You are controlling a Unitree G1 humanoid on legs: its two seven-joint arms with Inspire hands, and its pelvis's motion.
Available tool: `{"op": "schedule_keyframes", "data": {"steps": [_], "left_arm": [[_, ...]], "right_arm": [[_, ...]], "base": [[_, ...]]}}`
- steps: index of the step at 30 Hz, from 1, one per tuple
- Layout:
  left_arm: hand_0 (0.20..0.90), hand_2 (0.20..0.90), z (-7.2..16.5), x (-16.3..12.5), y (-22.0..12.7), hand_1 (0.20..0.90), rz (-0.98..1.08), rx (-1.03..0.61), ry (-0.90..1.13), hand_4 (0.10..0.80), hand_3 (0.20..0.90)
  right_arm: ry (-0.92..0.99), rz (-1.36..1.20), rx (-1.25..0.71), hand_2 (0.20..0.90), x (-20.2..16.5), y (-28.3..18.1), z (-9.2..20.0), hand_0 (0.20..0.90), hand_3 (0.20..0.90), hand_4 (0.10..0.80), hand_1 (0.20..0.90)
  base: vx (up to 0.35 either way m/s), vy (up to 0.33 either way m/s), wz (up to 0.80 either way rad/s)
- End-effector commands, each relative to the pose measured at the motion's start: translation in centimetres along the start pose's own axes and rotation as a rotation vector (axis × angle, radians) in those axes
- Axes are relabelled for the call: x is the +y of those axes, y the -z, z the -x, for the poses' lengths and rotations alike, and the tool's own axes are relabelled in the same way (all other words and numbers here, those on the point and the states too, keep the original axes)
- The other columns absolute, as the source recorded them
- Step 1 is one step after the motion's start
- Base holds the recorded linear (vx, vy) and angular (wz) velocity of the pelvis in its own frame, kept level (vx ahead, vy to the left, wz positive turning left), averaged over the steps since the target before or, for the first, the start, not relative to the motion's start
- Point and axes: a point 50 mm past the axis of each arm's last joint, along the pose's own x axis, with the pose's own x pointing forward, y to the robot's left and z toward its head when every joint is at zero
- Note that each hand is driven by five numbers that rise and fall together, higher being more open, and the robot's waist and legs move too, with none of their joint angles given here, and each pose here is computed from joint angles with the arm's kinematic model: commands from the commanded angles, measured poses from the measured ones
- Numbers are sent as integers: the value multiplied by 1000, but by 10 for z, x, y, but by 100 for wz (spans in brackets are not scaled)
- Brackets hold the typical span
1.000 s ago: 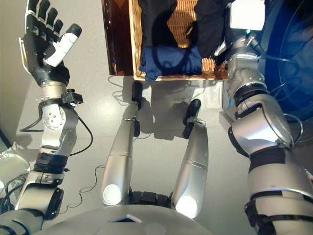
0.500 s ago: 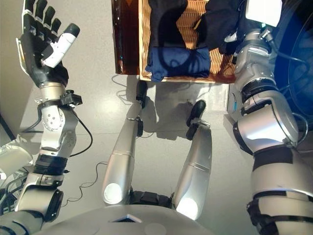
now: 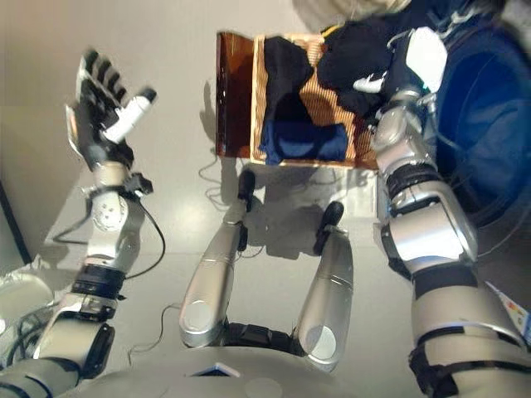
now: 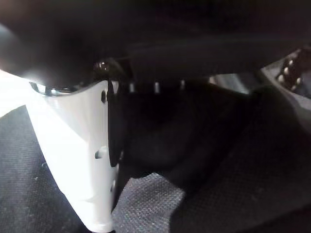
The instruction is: Pick up the clothes and place them into the washing machine
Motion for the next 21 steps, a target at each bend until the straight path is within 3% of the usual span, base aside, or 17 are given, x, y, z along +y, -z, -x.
{"op": "schedule_keyframes", "data": {"steps": [1,15,21], "left_arm": [[900,900,-3,6,-2,900,-22,-40,-9,800,900],[900,900,48,47,83,900,-227,368,-83,800,900],[900,900,54,45,87,900,-218,386,-70,800,900]], "right_arm": [[114,-136,-106,200,-11,-14,2,200,200,300,200],[-40,-256,-161,200,30,17,60,200,200,300,200],[-52,-289,-172,200,28,24,71,200,200,300,200]], "base": [[45,19,1],[102,16,-13],[89,-3,-6]]}}
